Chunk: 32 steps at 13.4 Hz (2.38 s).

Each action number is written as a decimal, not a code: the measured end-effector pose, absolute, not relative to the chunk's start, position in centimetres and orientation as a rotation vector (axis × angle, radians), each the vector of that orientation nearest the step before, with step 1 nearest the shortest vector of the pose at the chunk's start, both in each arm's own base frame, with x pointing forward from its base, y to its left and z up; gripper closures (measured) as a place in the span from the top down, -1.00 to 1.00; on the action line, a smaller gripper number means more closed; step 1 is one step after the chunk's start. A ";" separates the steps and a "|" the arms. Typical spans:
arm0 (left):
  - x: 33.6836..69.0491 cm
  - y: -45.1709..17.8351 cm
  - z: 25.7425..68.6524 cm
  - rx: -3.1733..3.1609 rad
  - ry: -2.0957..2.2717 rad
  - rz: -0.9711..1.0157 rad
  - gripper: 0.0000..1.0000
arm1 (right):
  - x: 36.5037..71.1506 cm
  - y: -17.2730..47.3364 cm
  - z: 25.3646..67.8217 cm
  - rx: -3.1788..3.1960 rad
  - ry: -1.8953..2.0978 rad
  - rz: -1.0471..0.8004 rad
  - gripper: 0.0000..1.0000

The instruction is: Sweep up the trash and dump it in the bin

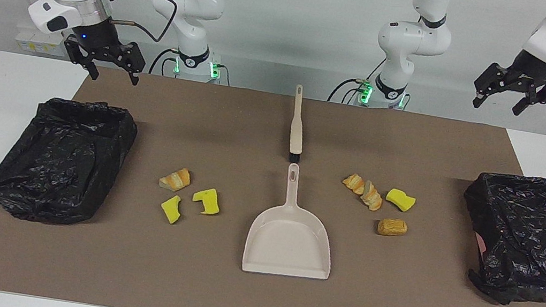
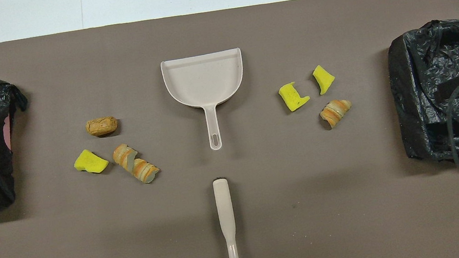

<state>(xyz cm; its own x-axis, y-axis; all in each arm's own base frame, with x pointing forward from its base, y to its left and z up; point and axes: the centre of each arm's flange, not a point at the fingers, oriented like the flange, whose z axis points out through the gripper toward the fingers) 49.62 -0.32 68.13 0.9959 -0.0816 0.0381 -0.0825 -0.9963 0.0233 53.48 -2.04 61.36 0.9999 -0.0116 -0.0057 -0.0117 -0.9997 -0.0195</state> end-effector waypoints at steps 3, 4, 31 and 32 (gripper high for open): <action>49.6 -0.3 68.1 3.114 -0.128 0.058 1.00 | 53.4 -2.0 61.5 -3.121 0.017 0.005 1.00; 49.6 -0.3 68.1 3.114 -0.128 0.058 1.00 | 53.4 -2.0 61.5 -3.121 0.017 0.005 1.00; 49.6 -0.3 68.1 3.114 -0.128 0.058 1.00 | 61.3 14.8 52.3 -3.136 -0.119 -0.009 1.00; 49.6 -0.3 68.1 3.114 -0.128 0.058 1.00 | 61.8 16.3 51.5 -3.132 -0.101 -0.038 1.00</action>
